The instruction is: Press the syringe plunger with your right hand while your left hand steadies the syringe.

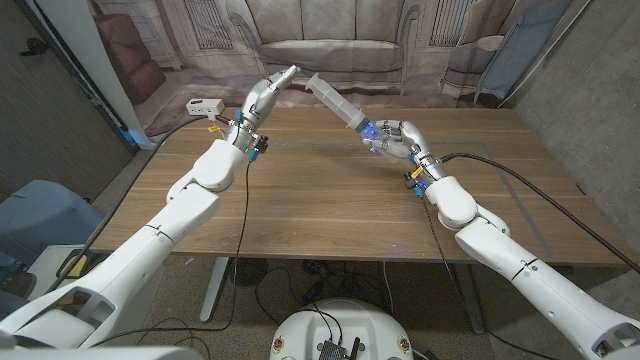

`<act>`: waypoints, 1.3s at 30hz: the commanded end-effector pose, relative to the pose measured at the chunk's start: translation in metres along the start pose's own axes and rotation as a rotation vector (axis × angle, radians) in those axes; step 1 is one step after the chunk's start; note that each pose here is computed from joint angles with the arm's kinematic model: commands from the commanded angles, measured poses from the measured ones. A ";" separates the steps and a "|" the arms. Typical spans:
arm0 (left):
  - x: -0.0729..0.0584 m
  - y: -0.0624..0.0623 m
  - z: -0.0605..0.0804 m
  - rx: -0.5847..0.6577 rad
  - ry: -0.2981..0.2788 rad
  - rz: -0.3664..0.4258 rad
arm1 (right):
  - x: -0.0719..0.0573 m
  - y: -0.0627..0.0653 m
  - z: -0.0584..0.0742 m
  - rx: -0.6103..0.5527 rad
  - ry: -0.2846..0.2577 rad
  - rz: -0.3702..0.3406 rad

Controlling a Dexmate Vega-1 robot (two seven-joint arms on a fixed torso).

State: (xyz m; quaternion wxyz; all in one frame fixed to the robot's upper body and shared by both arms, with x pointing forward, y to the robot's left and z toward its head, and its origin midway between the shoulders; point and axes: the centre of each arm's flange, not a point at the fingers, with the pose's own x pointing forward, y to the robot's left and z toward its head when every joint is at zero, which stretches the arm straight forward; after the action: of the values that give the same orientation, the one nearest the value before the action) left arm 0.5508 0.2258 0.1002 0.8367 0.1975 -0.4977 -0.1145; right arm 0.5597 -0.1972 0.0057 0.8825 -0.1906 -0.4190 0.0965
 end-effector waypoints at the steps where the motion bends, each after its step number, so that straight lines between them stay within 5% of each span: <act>1: 0.007 -0.009 0.002 0.010 -0.017 -0.055 | -0.001 0.001 -0.001 0.005 -0.005 -0.012; 39: 0.010 -0.024 -0.002 -0.030 -0.006 -0.123 | 0.011 0.006 0.001 0.018 -0.018 -0.004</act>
State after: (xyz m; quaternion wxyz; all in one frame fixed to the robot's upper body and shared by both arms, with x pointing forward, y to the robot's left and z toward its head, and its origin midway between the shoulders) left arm 0.5556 0.2040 0.0988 0.8285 0.2112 -0.4912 -0.1663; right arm 0.5628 -0.1918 0.0091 0.8819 -0.1829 -0.4239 0.0954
